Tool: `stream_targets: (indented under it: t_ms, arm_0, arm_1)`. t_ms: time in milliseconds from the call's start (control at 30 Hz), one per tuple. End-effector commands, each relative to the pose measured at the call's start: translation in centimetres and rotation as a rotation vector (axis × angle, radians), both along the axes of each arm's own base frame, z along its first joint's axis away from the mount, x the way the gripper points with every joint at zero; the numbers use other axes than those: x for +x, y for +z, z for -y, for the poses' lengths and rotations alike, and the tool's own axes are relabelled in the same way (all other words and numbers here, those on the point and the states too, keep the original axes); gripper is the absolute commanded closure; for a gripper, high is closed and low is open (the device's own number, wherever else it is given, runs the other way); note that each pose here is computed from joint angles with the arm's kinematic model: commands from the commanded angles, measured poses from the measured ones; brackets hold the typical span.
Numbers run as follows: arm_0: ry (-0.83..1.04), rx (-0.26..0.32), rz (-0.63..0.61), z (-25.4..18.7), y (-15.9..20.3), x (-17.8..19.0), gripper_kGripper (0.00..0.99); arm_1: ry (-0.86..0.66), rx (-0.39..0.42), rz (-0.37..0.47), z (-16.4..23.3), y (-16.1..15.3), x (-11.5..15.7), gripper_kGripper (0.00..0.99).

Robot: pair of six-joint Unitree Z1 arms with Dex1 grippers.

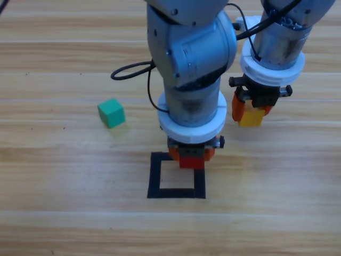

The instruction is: Stack the blocks in the rectangular block: red at the bottom, yellow in the middle, green on top

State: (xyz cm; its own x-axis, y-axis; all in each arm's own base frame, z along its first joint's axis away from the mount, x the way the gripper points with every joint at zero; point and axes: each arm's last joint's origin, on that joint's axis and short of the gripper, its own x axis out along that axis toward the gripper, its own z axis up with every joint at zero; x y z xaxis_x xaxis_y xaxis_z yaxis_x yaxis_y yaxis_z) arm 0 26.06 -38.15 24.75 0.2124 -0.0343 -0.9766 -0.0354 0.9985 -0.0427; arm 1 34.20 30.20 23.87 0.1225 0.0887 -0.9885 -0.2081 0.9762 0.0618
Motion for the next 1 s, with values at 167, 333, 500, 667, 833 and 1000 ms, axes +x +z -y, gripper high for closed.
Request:
stream_targets:
  t_ms: [167,333,500,667,833,1000]
  arm_0:
    - [0.020,0.106,-0.040,0.4,-3.9,0.2,0.919]
    - [0.045,0.126,-0.036,-0.1,-4.2,0.3,0.919]
    - [0.067,0.147,-0.056,-0.8,-5.1,1.0,0.919]
    - [0.077,0.157,-0.069,-1.0,-5.8,1.4,0.919]
    - [0.086,0.153,-0.071,-1.2,-6.1,1.7,0.919]
    - [0.089,0.142,-0.068,-1.1,-6.5,1.9,0.919]
  arm_1:
    - [-0.067,-0.001,-0.020,3.6,0.6,1.2,0.990]
    - [-0.087,0.001,-0.020,4.5,0.6,1.5,0.990]
    - [-0.088,-0.002,-0.023,4.7,0.3,1.4,0.990]
    - [-0.088,0.003,-0.017,4.8,0.5,1.3,0.990]
    - [-0.087,0.003,-0.017,4.8,0.5,1.2,0.990]
    - [-0.085,0.005,-0.013,4.9,0.6,1.1,0.990]
